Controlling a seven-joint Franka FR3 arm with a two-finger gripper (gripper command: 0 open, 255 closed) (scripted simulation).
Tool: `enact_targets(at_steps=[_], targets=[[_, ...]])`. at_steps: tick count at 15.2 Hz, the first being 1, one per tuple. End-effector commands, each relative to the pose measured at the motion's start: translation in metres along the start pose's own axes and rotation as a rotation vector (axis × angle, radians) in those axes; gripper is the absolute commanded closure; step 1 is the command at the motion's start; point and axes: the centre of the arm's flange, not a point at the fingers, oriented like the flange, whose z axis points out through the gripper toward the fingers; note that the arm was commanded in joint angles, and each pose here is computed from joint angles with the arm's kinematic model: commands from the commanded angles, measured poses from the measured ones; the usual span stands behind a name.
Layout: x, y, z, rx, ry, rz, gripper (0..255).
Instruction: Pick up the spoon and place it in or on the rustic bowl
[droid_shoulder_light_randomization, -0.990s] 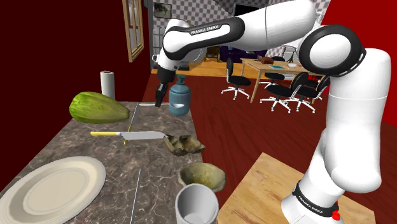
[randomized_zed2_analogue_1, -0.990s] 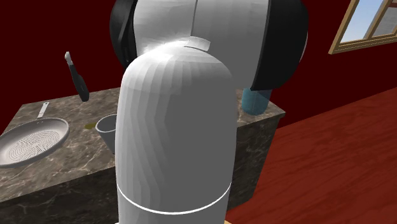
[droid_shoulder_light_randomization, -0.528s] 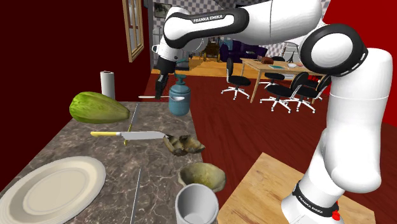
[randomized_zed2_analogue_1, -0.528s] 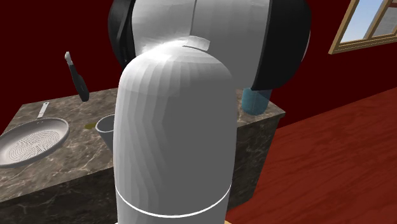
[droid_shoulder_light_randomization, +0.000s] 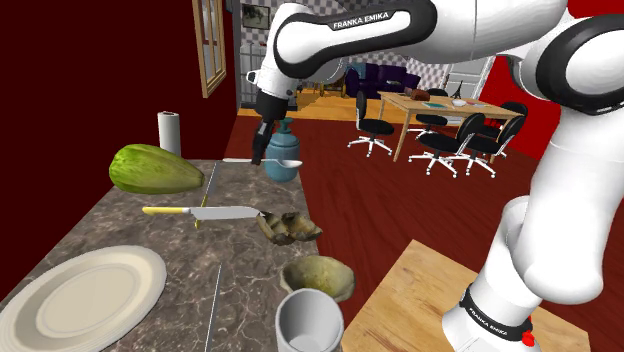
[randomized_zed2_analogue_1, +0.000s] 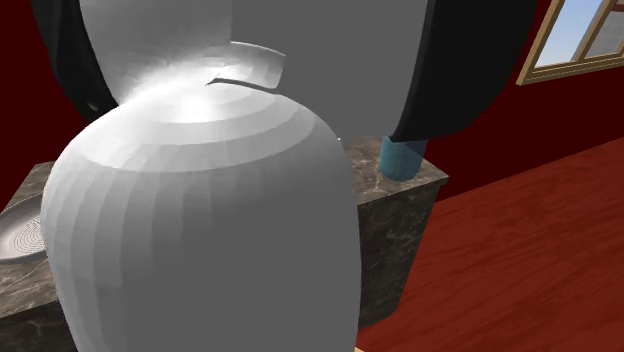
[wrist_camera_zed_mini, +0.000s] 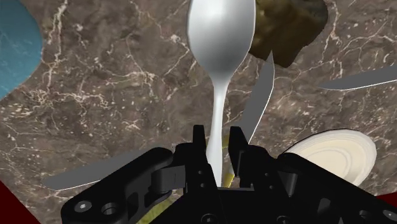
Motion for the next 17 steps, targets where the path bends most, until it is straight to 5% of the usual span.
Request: enact_targets(at_steps=[1,17], targets=[[-0.016,-0.024,-0.002,-0.001,0.0,0.001,255],[-0.125,-0.204,-0.012,-0.001,0.0,0.001,255]])
